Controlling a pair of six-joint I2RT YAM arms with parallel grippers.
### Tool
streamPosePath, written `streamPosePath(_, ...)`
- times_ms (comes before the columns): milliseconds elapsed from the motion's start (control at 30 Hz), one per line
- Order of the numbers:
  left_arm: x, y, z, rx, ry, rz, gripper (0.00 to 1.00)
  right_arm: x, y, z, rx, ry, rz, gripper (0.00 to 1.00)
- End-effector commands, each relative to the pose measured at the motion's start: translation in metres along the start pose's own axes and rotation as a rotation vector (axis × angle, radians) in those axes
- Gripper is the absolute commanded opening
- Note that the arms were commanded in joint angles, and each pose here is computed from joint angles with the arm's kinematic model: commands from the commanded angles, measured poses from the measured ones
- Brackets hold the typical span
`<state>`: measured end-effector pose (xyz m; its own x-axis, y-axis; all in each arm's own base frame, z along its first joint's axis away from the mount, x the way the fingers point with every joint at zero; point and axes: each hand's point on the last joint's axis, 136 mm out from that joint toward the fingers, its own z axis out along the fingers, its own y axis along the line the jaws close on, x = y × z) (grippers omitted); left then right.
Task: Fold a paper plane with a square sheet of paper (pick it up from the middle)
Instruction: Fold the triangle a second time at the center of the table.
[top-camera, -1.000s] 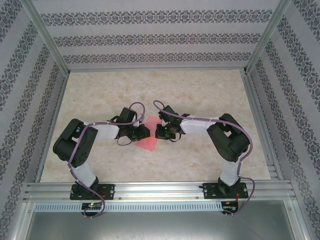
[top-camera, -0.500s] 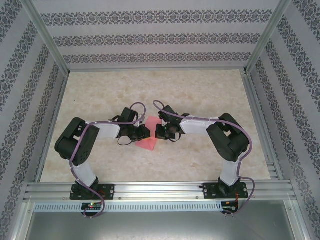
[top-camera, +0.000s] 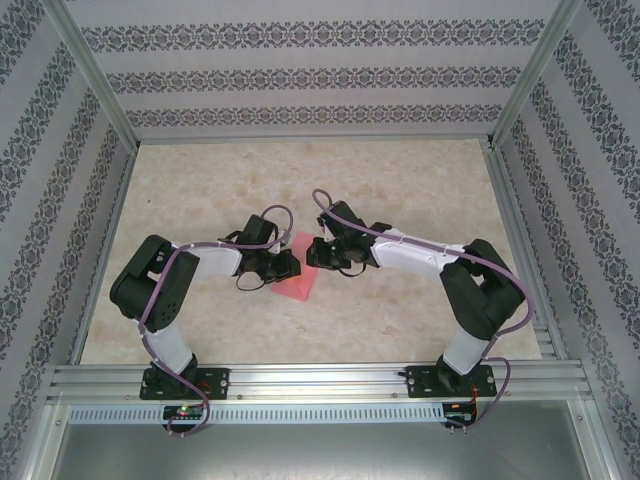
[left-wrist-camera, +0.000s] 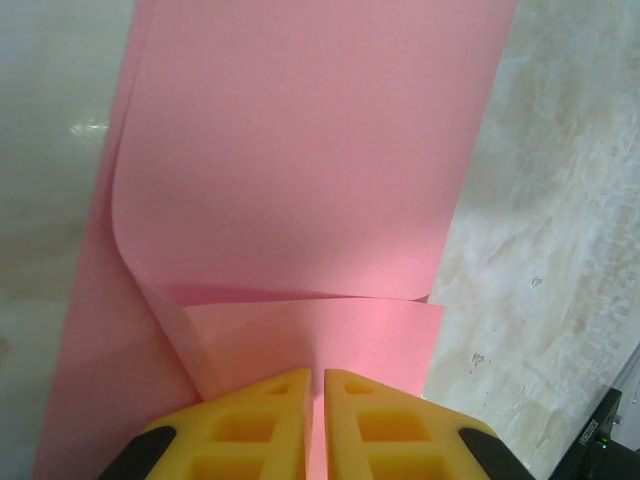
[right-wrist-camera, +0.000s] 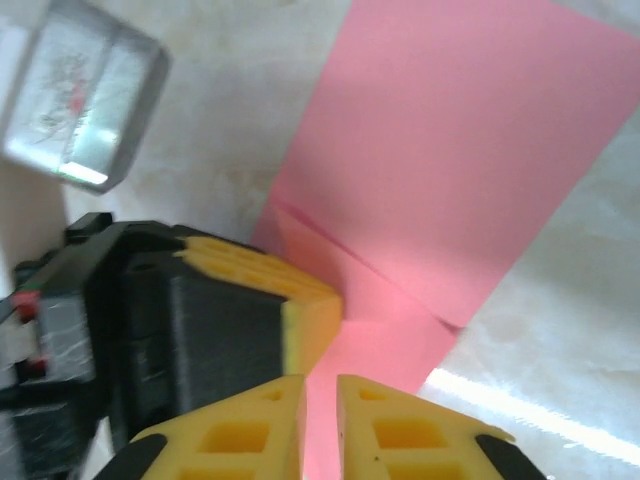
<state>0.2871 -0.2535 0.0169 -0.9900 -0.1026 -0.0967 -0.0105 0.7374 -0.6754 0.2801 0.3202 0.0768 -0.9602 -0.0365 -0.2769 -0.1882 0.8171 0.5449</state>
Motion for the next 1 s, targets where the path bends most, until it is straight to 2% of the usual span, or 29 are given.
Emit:
streamPosePath(0, 0.017, 0.035, 0.004, -0.145, 0.036, -0.039, 0.13, 0.026, 0.013, 0.007, -0.025, 0.054, -0.056, 0.12)
streamPosePath(367, 0.017, 0.037, 0.006, -0.141, 0.029, -0.054, 0.12, 0.061, 0.020, 0.037, -0.044, 0.141, -0.056, 0.05)
streamPosePath(967, 0.017, 0.037, 0.007, -0.142, 0.027, -0.058, 0.10, 0.086, -0.016, 0.055, 0.058, 0.225, -0.035, 0.02)
